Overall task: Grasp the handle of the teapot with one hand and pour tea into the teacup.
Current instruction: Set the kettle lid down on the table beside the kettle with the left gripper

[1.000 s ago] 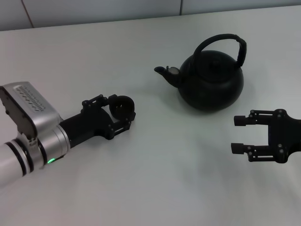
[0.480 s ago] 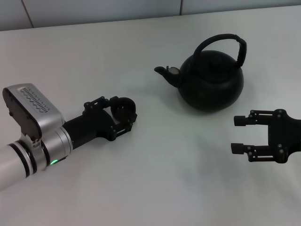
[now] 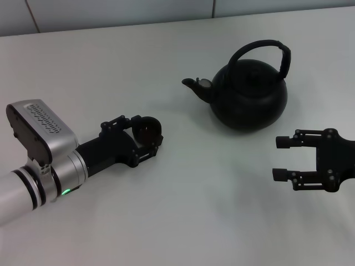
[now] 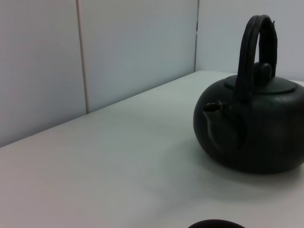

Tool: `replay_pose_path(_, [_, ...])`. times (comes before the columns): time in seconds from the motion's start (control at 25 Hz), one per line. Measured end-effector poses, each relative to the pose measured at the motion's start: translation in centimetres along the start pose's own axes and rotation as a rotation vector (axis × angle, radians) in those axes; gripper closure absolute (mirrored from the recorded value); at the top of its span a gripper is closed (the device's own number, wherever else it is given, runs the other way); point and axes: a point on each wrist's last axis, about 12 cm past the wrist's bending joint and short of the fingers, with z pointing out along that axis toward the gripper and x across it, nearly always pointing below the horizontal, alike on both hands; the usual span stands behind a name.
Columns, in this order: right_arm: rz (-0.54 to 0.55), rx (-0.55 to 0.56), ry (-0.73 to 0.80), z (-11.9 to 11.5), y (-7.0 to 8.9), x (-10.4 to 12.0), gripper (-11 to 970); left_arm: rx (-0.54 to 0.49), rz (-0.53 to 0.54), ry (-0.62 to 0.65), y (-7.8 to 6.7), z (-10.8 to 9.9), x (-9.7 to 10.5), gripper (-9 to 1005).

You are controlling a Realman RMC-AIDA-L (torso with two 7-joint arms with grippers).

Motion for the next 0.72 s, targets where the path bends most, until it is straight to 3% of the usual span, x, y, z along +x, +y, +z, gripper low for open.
replay_pose_path(0.44, [0.002,0.0,-0.003,0.0,0.02,0.01,240,-0.005,-0.004,0.014,-0.02,0.48,-0.18,245])
replay_pose_path(0.72, [0.003,0.002,-0.004,-0.04,0.03,0.03,239,-0.002,-0.005,0.007,-0.06,0.47,-0.25,177])
